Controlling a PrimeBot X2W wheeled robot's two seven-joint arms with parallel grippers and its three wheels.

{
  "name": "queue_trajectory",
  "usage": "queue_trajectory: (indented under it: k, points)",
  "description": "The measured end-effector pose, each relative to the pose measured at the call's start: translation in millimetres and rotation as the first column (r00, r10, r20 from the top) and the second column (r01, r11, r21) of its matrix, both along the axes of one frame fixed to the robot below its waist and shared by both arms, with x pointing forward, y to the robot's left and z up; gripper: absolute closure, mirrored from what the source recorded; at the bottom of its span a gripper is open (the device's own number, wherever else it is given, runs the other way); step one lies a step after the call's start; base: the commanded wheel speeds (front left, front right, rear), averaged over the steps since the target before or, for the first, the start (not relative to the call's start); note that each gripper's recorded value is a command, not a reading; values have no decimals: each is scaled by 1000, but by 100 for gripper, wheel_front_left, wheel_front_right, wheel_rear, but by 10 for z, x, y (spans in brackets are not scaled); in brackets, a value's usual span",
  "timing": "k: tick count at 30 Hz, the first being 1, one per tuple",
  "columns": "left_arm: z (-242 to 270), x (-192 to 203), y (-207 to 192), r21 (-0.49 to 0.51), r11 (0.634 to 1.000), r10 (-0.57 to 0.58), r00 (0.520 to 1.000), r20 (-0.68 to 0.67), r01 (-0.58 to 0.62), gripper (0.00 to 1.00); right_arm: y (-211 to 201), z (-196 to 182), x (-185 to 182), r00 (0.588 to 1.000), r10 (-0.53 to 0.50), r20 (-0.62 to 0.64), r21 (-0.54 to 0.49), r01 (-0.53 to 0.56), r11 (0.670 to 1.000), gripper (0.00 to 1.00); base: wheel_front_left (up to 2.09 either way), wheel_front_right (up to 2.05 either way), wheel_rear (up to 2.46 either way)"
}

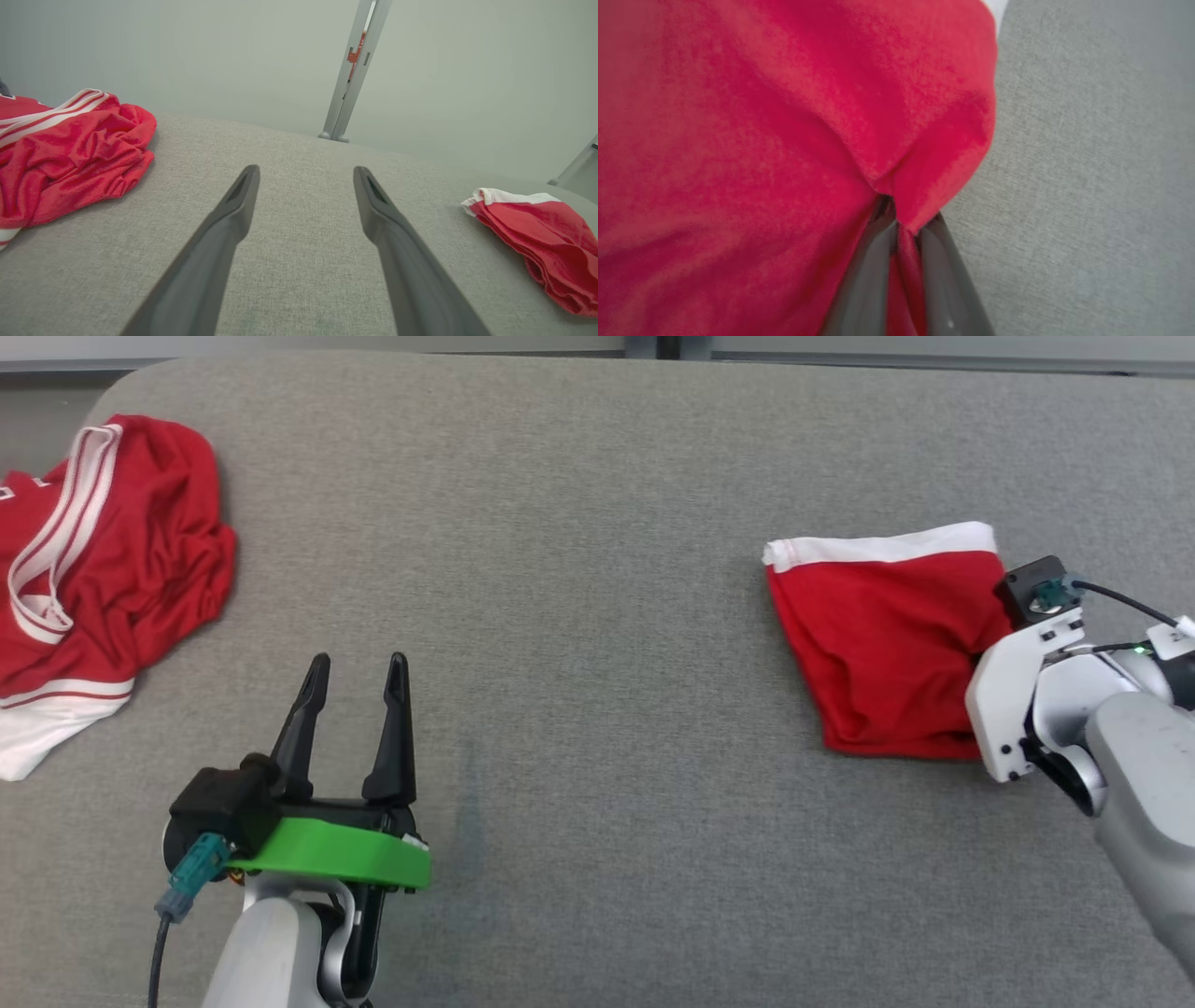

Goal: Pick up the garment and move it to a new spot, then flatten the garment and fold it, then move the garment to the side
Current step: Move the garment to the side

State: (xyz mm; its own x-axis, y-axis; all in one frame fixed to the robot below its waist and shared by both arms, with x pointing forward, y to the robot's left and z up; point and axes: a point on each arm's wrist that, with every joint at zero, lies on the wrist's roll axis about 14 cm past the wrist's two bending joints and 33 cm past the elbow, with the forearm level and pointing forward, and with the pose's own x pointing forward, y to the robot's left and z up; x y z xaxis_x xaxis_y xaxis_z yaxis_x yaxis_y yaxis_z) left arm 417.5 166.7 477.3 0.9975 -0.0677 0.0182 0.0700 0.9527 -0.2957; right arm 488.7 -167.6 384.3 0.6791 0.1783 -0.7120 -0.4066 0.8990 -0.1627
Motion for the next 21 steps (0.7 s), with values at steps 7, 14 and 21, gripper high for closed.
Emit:
queue_trajectory:
  k: [7, 14, 21]
  points:
    - [150, 324, -395, 12, 994, -113, 991, 76, 113, 0, -996, 191, 67, 995, -23, 97, -225, 45, 973, 100, 0, 0, 0]
    - [125, 526, -813, 15, 970, -243, 964, 112, 242, 0, -1734, 265, 77, 977, -106, 186, -314, 161, 936, 100, 0, 0, 0]
    - [-91, 651, -954, 7, 954, -301, 949, 96, 301, 0, -2343, 192, -23, 969, -153, 195, -428, 224, 875, 100, 0, 0, 0]
